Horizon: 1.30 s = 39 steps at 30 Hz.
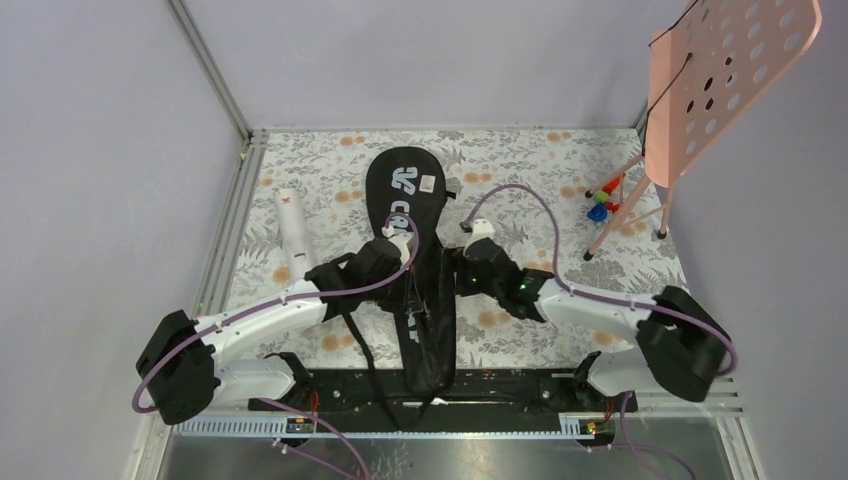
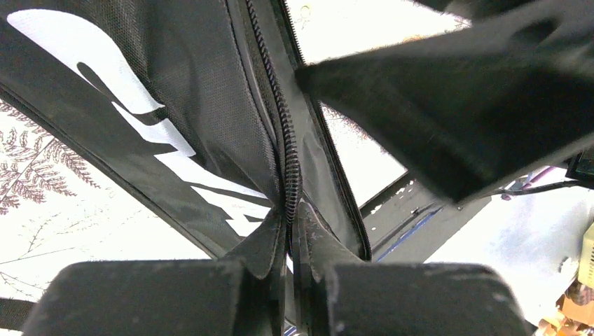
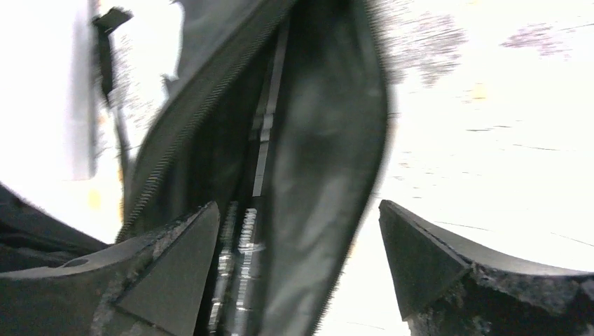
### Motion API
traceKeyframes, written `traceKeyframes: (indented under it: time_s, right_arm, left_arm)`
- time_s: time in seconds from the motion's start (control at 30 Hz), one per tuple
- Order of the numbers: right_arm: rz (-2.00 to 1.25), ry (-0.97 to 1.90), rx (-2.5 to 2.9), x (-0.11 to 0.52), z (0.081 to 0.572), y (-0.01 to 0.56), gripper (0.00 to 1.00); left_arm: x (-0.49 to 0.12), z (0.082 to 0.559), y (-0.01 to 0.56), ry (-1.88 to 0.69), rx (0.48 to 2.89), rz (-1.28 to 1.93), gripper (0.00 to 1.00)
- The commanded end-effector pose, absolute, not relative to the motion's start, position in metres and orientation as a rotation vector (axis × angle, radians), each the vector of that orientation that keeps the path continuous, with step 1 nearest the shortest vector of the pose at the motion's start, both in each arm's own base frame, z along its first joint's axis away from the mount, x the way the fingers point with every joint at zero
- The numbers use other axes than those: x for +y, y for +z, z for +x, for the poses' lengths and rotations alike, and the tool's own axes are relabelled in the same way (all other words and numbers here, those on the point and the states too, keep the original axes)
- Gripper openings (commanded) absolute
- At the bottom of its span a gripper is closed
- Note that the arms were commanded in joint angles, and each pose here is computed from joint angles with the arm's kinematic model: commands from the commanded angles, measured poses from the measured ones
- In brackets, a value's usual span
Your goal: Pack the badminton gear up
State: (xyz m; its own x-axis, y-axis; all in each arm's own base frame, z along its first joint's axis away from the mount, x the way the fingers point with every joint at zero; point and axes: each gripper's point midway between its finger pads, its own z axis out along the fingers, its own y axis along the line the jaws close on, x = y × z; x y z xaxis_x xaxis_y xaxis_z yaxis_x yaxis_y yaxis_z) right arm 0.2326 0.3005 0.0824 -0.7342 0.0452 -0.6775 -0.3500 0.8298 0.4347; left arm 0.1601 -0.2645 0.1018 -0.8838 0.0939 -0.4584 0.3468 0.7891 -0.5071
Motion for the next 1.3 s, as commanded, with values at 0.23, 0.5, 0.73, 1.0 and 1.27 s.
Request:
traceKeyframes:
  time_s: [0.23,0.5,0.73,1.0,1.27]
  right_arm:
    - [0.088,0.583,2.179,0.234,0.305,0.114,1.0]
    - [0.265,0.814,2.246,0.29,0.374,0.11,0.95]
    - [0.301,0.855,2.295,0.314,0.395,0.069,0.86]
    - [0.175,1.264,2.166,0.372,0.402,0.083,0.67]
    - [0.028,1.212,2.128,0.37,0.401,0.112,0.06]
  left_arm:
    - [-0.277,0.178,0.121,-0.912,2.43,0.31,0.0]
    - [-0.276,0.173,0.119,-0.922,2.428,0.354,0.0]
    - [-0.274,0.169,0.118,-0.929,2.42,0.374,0.0]
    - [-0.28,0.165,0.115,-0.97,2.425,0.413,0.0]
    - [-0.284,0.171,0.121,-0.973,2.394,0.413,0.08]
